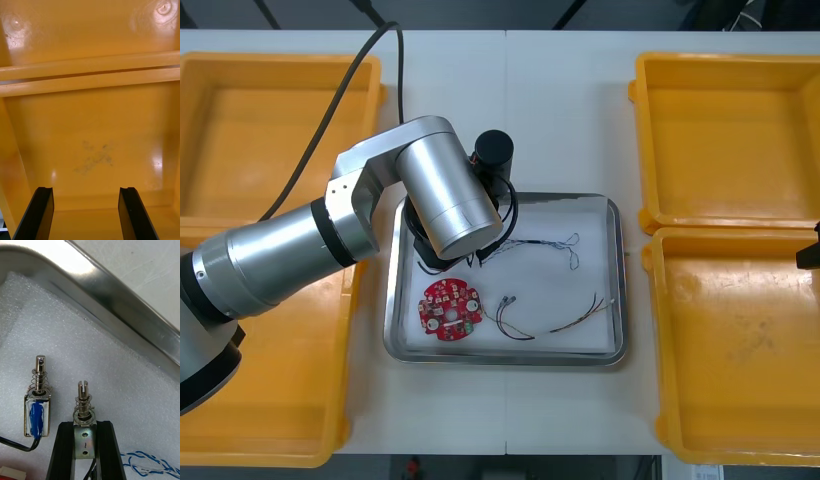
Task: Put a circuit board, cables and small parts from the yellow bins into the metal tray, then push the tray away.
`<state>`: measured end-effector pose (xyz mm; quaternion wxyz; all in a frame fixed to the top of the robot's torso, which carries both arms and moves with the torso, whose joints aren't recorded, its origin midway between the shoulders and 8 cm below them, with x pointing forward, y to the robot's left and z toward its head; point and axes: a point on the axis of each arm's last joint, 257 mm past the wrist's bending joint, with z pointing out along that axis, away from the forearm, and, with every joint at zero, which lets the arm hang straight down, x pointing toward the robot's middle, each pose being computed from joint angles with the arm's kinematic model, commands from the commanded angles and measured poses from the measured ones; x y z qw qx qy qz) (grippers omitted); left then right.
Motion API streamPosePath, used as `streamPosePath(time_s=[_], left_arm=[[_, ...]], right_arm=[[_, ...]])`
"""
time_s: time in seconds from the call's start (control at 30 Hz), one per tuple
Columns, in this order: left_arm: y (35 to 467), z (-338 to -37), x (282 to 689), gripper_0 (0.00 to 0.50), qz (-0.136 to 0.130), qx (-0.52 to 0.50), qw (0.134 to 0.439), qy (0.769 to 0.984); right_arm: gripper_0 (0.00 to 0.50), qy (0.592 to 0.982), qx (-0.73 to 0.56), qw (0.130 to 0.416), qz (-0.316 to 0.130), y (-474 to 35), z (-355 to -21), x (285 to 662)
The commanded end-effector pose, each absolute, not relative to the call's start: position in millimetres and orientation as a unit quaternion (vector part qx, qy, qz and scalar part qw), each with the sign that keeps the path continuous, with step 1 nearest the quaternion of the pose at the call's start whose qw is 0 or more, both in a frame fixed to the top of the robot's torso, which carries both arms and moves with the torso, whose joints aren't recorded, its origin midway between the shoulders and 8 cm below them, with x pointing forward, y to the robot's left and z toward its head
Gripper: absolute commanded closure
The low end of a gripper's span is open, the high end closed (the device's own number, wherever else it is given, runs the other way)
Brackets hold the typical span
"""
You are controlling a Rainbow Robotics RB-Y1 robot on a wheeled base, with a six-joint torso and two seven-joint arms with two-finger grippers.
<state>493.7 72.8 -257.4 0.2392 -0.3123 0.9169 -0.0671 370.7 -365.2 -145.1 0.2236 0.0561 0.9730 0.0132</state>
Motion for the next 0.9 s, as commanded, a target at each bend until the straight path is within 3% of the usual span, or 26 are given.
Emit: streamPosePath(time_s=[0.03, 0.1, 0.27, 0.47, 0.7, 0.73, 0.9], left_arm=[[60.8, -265.7, 484.0, 0.275, -0.066, -0.275, 0.229, 0.932], [61.6, -265.6, 484.3, 0.201, -0.066, -0.274, 0.229, 0.932], [62.8, -264.5, 484.5, 0.127, -0.066, -0.274, 0.231, 0.931], [66.2, -243.4, 483.4, 0.088, -0.070, -0.258, 0.239, 0.933], [75.3, -191.0, 482.3, 0.030, -0.063, -0.221, 0.282, 0.932], [77.8, -182.3, 481.1, 0.028, -0.061, -0.214, 0.288, 0.931], [99.2, -152.2, 467.7, 0.026, -0.042, -0.191, 0.306, 0.932]], right_arm=[[0.000, 0.967, 0.074, 0.242, -0.006, -379.2, -130.0, 370.7], [0.000, 0.967, 0.074, 0.242, -0.006, -379.2, -130.0, 370.7], [0.000, 0.967, 0.074, 0.242, -0.006, -379.2, -130.0, 370.7], [0.000, 0.967, 0.074, 0.242, -0.006, -379.2, -130.0, 370.7], [0.000, 0.967, 0.074, 0.242, -0.006, -379.2, -130.0, 370.7], [0.000, 0.975, 0.073, 0.209, -0.002, -376.6, -151.8, 359.0], [0.000, 0.977, 0.060, 0.203, -0.005, -372.9, -151.5, 358.2]])
